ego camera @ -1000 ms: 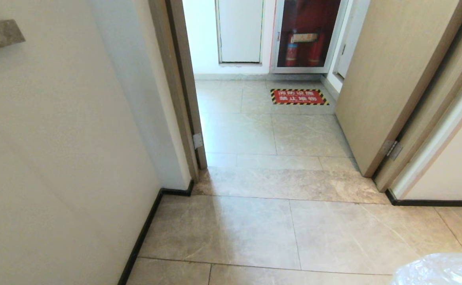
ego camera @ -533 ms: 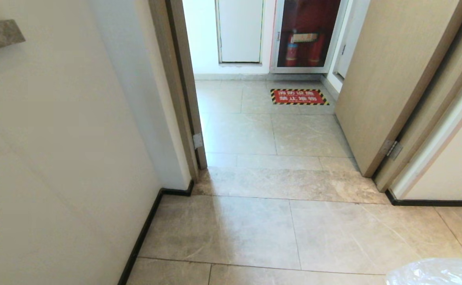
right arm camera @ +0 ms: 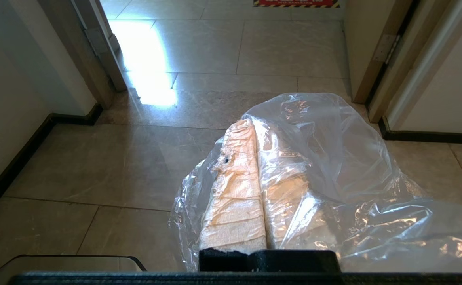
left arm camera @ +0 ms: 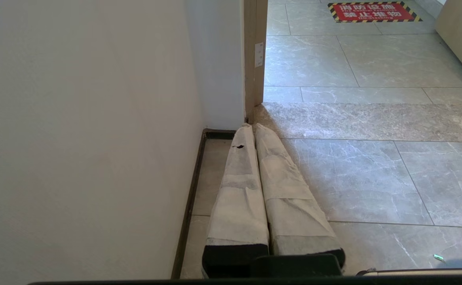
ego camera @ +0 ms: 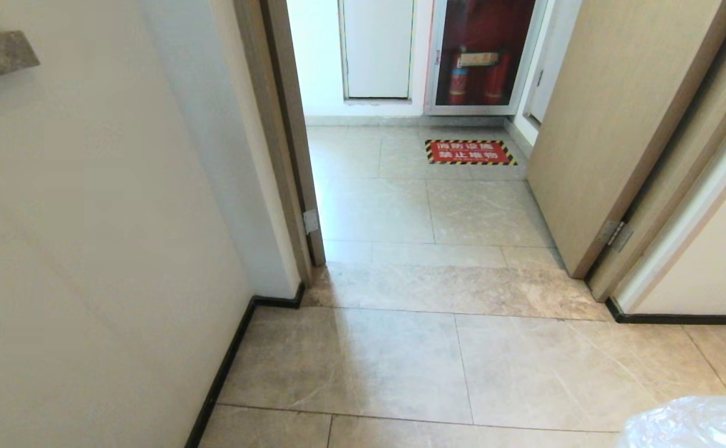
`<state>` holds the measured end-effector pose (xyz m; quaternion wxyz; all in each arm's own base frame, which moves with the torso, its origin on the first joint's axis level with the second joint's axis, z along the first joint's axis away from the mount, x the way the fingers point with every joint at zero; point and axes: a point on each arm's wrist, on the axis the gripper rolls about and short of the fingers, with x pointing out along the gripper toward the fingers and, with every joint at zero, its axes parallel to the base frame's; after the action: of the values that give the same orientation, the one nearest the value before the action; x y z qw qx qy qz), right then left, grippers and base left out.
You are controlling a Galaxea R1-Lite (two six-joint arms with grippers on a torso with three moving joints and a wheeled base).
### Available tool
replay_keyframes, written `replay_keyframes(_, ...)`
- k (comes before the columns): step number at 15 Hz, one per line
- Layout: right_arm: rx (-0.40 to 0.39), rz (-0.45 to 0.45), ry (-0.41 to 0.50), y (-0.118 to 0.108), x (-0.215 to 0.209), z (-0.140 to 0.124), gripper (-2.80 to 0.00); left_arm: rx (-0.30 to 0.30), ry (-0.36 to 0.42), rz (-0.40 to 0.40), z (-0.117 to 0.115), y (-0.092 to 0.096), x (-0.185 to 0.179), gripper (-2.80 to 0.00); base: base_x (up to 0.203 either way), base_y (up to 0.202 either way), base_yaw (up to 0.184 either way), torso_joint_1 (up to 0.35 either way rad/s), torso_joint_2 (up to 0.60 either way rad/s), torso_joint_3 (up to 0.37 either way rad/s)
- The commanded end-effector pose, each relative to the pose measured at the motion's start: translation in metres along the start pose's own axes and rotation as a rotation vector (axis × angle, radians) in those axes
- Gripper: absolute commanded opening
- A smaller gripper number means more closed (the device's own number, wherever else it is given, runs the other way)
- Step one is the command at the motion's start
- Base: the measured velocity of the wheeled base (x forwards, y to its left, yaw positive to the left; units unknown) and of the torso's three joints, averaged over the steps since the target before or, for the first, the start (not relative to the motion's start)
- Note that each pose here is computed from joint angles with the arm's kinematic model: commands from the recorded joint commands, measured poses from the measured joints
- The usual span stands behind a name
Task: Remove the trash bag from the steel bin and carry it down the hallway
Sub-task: Put the trash bag at the door
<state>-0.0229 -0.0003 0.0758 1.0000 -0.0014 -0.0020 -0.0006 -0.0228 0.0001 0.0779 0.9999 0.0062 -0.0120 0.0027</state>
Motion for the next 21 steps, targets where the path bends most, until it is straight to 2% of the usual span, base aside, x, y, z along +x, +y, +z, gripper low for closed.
replay_keyframes(1, 0.0, 0.0, 0.001, 0.0, 0.0001, 0.0, -2.8, 0.0, 0.012, 0.001, -0.0034, 0.0, 0.0009, -2.8, 0.0, 0.0, 0.0, 0.0, 0.0, 0.0)
replay_keyframes(21, 0.0, 0.0, 0.001, 0.0, 0.0001, 0.0, -2.8, 0.0, 0.012, 0.001, -0.0034, 0.0, 0.0009, -2.8, 0.0, 0.0, 0.0, 0.0, 0.0, 0.0)
